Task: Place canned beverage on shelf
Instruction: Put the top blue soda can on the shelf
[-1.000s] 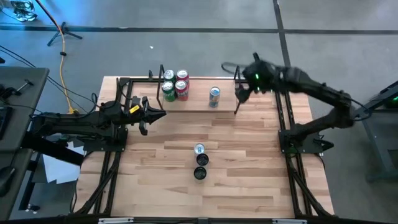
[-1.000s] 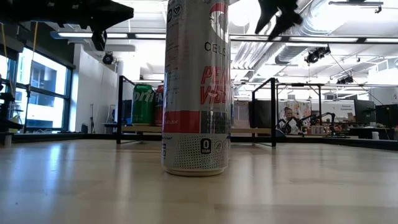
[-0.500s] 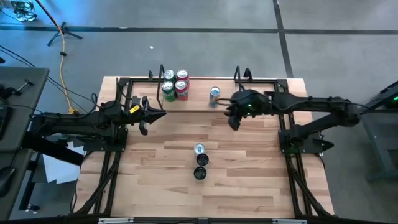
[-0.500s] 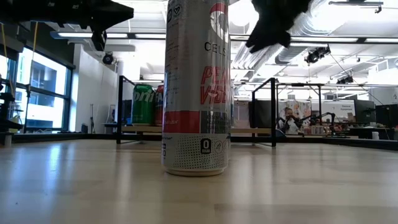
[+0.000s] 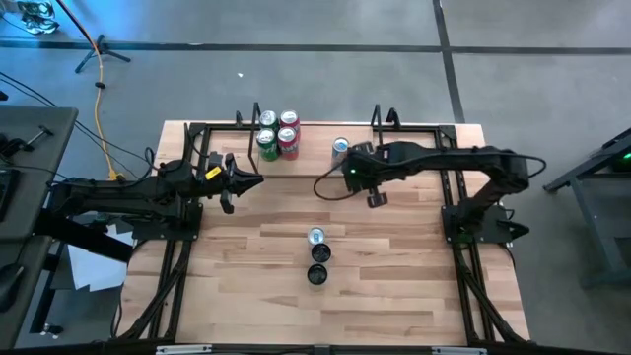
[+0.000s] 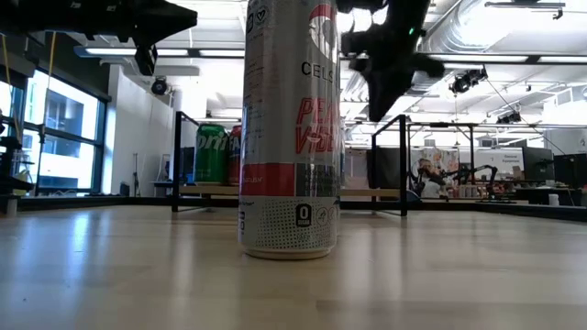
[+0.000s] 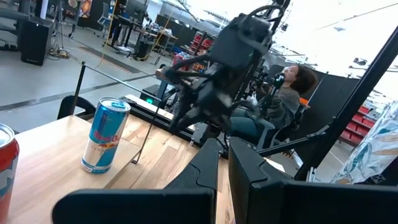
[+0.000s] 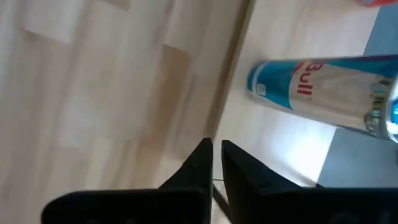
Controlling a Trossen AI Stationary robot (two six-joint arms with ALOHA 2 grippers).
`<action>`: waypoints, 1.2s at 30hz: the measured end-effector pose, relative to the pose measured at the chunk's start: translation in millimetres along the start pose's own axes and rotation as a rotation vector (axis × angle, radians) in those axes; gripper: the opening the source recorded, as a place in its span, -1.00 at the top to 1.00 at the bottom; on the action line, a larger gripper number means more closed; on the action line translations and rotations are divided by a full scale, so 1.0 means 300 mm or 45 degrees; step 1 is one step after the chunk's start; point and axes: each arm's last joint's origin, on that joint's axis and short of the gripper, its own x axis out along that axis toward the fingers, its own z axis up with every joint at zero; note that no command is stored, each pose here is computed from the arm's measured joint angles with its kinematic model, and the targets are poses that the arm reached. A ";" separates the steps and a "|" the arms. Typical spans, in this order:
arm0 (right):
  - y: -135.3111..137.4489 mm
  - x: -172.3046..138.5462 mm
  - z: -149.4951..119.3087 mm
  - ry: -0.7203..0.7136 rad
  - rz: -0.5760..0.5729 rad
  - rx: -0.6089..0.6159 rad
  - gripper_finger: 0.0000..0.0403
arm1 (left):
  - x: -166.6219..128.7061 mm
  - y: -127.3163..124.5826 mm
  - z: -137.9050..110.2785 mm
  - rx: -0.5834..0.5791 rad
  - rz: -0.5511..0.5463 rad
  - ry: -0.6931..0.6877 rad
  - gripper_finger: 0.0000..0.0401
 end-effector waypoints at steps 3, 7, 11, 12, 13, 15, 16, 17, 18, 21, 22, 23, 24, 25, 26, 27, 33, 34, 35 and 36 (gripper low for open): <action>-0.012 0.053 0.016 0.044 -0.041 -0.035 0.97 | 0.000 0.000 0.000 -0.011 -0.005 0.002 1.00; -0.035 0.108 0.039 0.101 -0.198 -0.023 0.99 | 0.000 -0.001 0.000 -0.010 -0.005 0.002 1.00; -0.057 0.157 0.035 0.181 -0.261 0.004 1.00 | 0.000 0.000 -0.001 -0.010 -0.005 0.004 1.00; -0.062 0.167 0.035 0.187 -0.264 0.010 1.00 | 0.000 0.000 -0.001 -0.010 -0.005 0.004 1.00; -0.065 0.176 0.036 0.191 -0.268 0.013 1.00 | 0.000 0.000 -0.001 -0.009 -0.004 0.005 1.00; -0.074 0.191 0.042 0.184 -0.300 0.030 1.00 | 0.000 0.000 -0.001 -0.009 -0.004 0.005 1.00; -0.079 0.194 0.047 0.179 -0.331 0.039 1.00 | 0.000 0.000 -0.001 -0.008 -0.004 0.006 1.00; -0.082 0.198 0.051 0.179 -0.357 0.045 1.00 | 0.000 0.000 -0.001 -0.009 -0.004 0.005 1.00; -0.088 0.202 0.053 0.180 -0.385 0.055 1.00 | 0.000 0.000 -0.001 -0.009 -0.004 0.006 1.00; -0.103 0.206 0.056 0.163 -0.424 0.082 1.00 | 0.000 0.000 -0.001 -0.008 -0.004 0.006 1.00; -0.108 0.206 0.057 0.152 -0.435 0.092 1.00 | 0.000 0.000 -0.001 -0.008 -0.003 0.007 1.00; -0.113 0.206 0.059 0.141 -0.444 0.102 1.00 | 0.000 0.000 -0.002 -0.008 -0.003 0.008 1.00; -0.118 0.207 0.059 0.134 -0.452 0.108 1.00 | 0.000 0.000 -0.002 -0.007 -0.003 0.008 1.00; -0.123 0.208 0.059 0.129 -0.459 0.112 1.00 | 0.000 0.000 -0.002 -0.007 -0.003 0.009 1.00; -0.128 0.208 0.058 0.123 -0.465 0.117 1.00 | 0.000 0.000 -0.002 -0.007 -0.003 0.008 1.00; -0.134 0.209 0.057 0.118 -0.471 0.124 1.00 | 0.000 0.000 -0.002 -0.007 -0.003 0.009 1.00; -0.171 0.210 0.062 0.048 -0.532 0.192 1.00 | 0.000 0.000 -0.002 -0.007 -0.003 0.009 1.00; -0.177 0.210 0.063 0.037 -0.542 0.202 1.00 | 0.000 0.000 -0.002 -0.007 -0.003 0.009 1.00; -0.183 0.210 0.063 0.026 -0.552 0.212 1.00 | 0.000 0.000 -0.002 -0.007 -0.002 0.009 1.00; -0.187 0.210 0.065 0.014 -0.561 0.221 1.00 | 0.000 0.000 -0.002 -0.007 -0.002 0.009 1.00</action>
